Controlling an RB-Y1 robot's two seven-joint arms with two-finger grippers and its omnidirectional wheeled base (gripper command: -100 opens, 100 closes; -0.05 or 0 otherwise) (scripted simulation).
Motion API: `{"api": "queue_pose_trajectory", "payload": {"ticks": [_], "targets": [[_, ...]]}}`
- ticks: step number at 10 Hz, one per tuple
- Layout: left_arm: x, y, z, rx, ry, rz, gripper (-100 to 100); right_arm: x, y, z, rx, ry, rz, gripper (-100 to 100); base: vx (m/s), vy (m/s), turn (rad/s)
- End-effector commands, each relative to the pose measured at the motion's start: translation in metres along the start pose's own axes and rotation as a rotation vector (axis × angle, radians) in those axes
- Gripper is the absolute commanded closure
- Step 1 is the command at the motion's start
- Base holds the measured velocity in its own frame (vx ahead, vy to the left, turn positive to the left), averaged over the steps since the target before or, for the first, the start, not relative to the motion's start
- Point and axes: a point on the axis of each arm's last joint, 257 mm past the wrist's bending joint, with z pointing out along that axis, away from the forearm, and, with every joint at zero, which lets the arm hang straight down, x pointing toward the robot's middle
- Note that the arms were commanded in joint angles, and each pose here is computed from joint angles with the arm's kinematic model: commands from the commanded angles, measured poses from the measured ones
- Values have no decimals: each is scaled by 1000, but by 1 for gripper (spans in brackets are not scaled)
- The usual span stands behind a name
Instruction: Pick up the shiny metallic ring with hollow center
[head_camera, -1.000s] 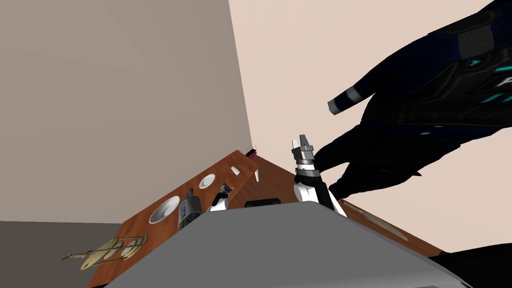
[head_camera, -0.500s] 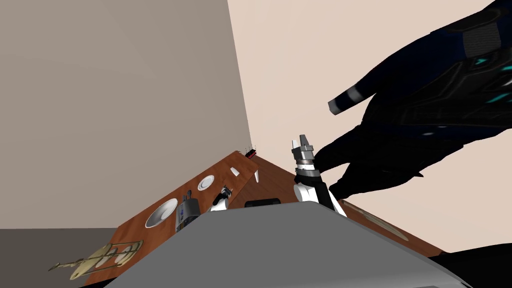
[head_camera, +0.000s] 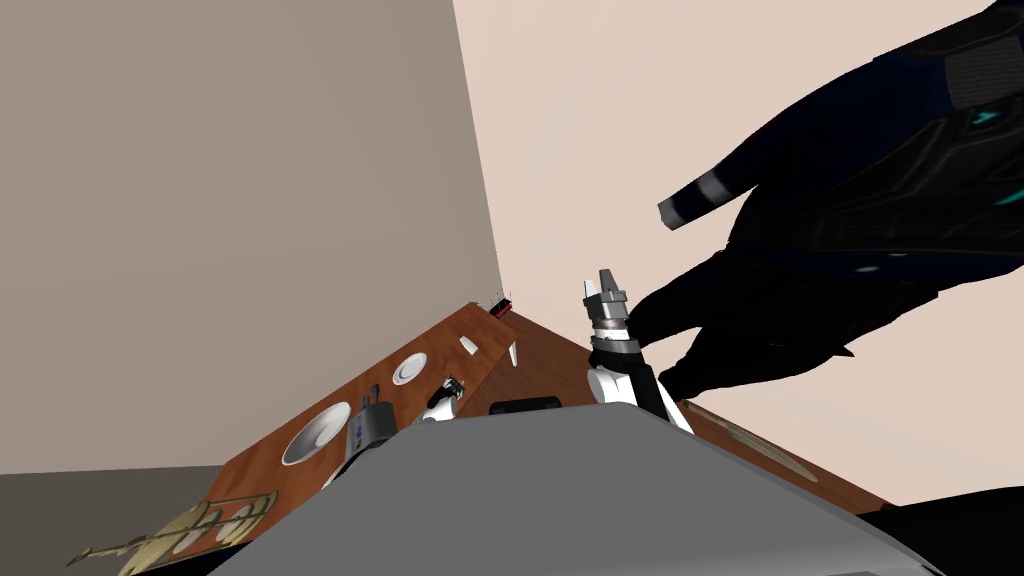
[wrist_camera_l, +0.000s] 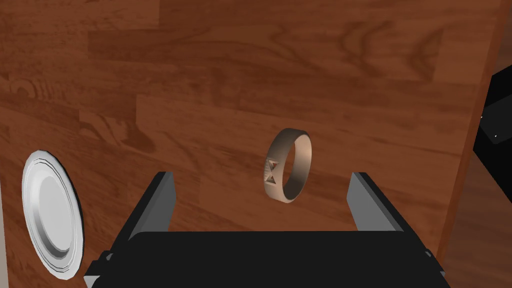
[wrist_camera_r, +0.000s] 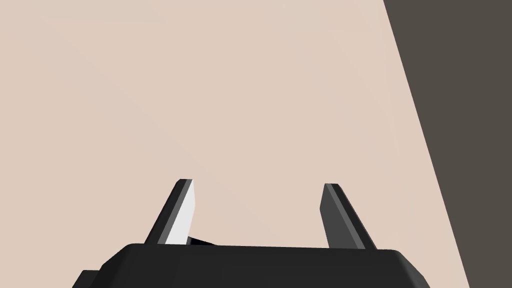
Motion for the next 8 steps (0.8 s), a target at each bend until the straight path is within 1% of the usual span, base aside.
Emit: {"api": "queue_pose_trajectory", "payload": {"ticks": [1,2,3,4,6,7,8], "targets": [[-5,6,0,-25,-19,-10,-100,0,0,0,0,0,0,0,31,3,-23],[-3,4,0,-13,-11,-9,-100,0,0,0,0,0,0,0,14,2,-3],[-4,5,0,-17,-13,-8,0,0,0,0,0,0,0,0,0,0,0],[-6,19,-4,-17,-11,-6,-100,0,0,0,0,0,0,0,62,39,19],[-6,19,-4,-17,-11,-6,-100,0,0,0,0,0,0,0,58,23,4],[-9,32,-8,-18,-10,-4,-100,0,0,0,0,0,0,0,62,49,17],[-10,42,-10,-19,-9,-3,-100,0,0,0,0,0,0,0,114,65,21]]}}
